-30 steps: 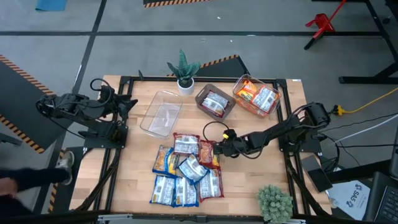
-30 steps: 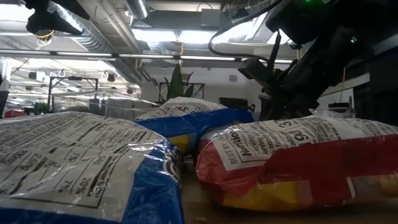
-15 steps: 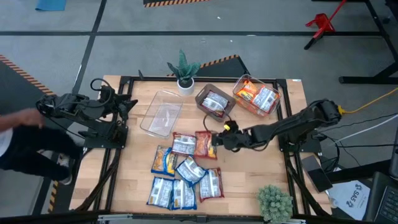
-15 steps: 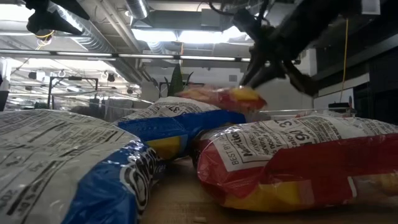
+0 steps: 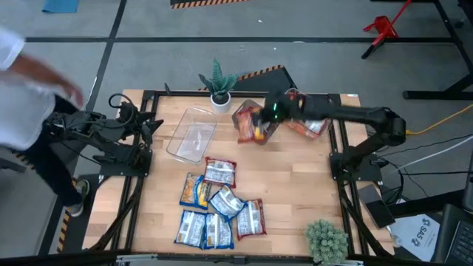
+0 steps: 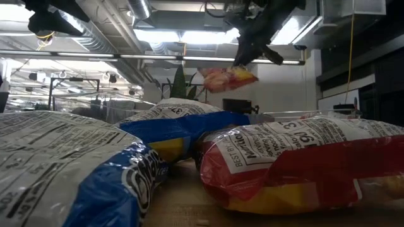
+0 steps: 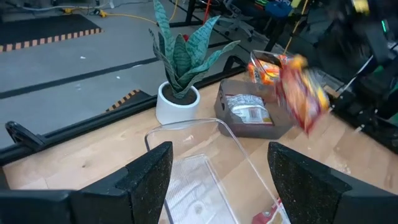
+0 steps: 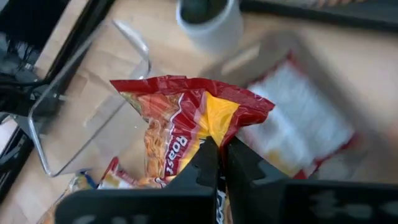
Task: Sort Maruchan noodles
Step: Put the red noodle pack into the black bin
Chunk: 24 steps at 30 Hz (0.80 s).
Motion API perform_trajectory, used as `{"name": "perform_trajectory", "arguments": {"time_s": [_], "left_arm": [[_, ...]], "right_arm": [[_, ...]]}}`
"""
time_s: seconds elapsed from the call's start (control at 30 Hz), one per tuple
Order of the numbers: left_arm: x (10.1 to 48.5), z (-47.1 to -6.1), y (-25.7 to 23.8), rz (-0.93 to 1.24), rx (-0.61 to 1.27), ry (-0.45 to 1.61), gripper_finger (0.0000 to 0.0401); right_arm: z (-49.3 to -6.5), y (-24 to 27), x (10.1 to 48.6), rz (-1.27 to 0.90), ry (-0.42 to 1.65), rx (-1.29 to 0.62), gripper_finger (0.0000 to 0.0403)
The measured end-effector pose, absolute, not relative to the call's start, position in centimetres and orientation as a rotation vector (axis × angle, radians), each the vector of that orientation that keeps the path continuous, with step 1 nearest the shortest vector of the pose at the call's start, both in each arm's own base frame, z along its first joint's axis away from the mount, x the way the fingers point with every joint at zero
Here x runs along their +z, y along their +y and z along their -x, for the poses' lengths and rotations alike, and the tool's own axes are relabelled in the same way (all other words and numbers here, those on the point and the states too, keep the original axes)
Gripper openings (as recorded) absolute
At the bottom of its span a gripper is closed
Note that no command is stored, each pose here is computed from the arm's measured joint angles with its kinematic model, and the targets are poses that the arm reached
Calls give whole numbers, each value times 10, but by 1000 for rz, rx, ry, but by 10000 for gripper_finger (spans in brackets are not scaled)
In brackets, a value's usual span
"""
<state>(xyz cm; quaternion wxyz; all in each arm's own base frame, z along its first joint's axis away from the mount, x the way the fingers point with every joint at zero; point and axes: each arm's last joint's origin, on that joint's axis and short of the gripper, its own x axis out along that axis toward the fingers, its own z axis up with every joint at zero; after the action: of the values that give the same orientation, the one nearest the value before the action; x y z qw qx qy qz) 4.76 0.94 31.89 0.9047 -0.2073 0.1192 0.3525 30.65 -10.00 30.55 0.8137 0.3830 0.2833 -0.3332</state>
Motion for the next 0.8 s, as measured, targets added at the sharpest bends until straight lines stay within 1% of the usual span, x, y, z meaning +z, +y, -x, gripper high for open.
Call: {"name": "perform_trajectory", "arguments": {"time_s": [0.17,0.23,0.3,0.4,0.53,0.63,0.8], "left_arm": [[319,-48,9,395,727,257,258],[319,-47,9,386,726,259,258],[319,-47,9,385,726,260,258],[319,-48,9,381,726,261,258],[319,-47,10,394,729,255,258],[319,-47,10,404,732,251,258],[319,-47,10,393,764,231,258]], "right_arm": [[-282,-156,336,-692,638,-637,0],[-274,-170,339,-646,659,-612,0],[-270,-181,337,-621,674,-548,0],[-270,-192,327,-599,711,-442,0],[-280,-203,302,-573,798,-334,0],[-287,-210,283,-545,861,-283,0],[-295,-218,263,-502,896,-205,0]]}}
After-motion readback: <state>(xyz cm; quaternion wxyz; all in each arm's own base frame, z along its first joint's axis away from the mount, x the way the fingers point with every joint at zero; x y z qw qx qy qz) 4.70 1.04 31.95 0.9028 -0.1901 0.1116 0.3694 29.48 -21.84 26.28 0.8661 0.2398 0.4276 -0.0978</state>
